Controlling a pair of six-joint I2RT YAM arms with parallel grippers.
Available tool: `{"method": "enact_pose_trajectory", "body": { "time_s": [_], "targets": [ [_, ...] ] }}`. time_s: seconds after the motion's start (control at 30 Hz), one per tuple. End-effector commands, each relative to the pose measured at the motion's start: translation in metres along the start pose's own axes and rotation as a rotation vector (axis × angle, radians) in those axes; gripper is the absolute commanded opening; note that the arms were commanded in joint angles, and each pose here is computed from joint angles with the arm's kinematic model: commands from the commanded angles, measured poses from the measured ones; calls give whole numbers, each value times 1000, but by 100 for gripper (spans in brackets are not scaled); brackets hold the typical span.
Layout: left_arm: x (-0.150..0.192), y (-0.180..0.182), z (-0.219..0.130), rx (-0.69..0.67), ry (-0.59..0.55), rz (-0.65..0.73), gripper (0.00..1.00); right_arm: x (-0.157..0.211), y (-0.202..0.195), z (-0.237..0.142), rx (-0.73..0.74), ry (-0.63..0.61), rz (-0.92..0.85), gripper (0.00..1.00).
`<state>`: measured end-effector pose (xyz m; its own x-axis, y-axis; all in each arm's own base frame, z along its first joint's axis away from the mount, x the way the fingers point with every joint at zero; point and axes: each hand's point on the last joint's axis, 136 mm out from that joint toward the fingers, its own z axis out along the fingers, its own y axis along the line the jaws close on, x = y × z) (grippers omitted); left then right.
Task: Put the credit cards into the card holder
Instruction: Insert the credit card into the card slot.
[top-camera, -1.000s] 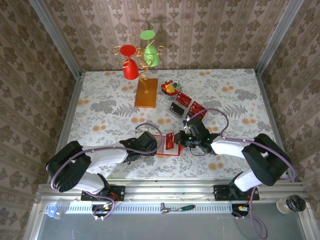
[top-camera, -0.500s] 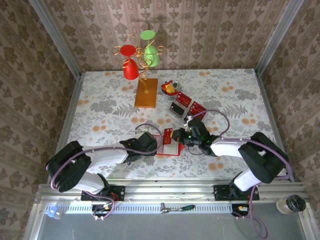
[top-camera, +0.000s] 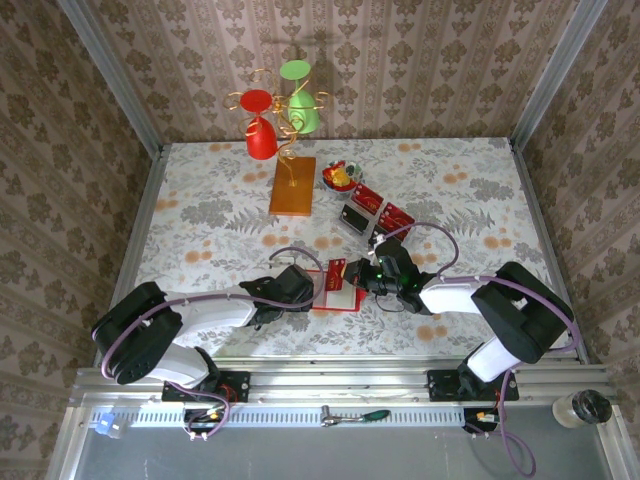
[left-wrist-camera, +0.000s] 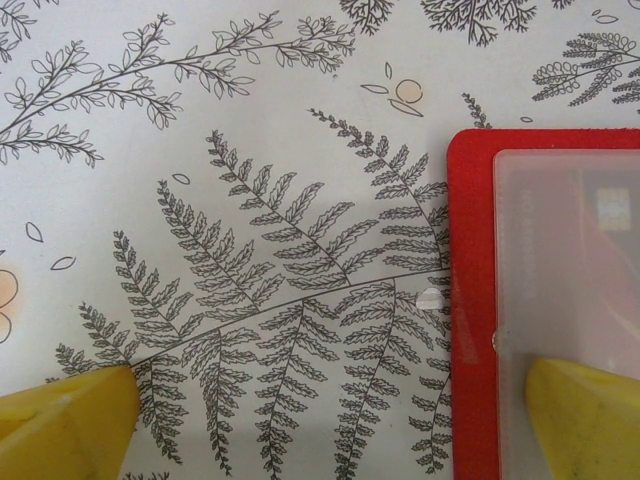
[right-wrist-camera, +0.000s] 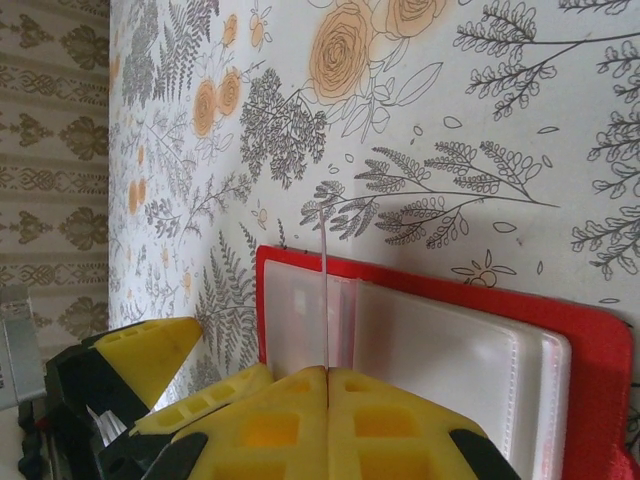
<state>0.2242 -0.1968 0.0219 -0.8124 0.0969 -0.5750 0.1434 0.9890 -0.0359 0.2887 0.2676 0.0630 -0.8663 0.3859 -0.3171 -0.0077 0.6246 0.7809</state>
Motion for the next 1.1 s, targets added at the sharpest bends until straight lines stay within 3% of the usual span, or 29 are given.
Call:
{"method": "enact_pose_trajectory", "body": {
  "time_s": [0.0,1.07],
  "targets": [
    [19,20,3,-81,52,35,100,0,-6,2,12,-24,-2,0],
    [18,19,2,-79,50,37,100,14,-23,6,34,-20,12,0]
  ]
}}
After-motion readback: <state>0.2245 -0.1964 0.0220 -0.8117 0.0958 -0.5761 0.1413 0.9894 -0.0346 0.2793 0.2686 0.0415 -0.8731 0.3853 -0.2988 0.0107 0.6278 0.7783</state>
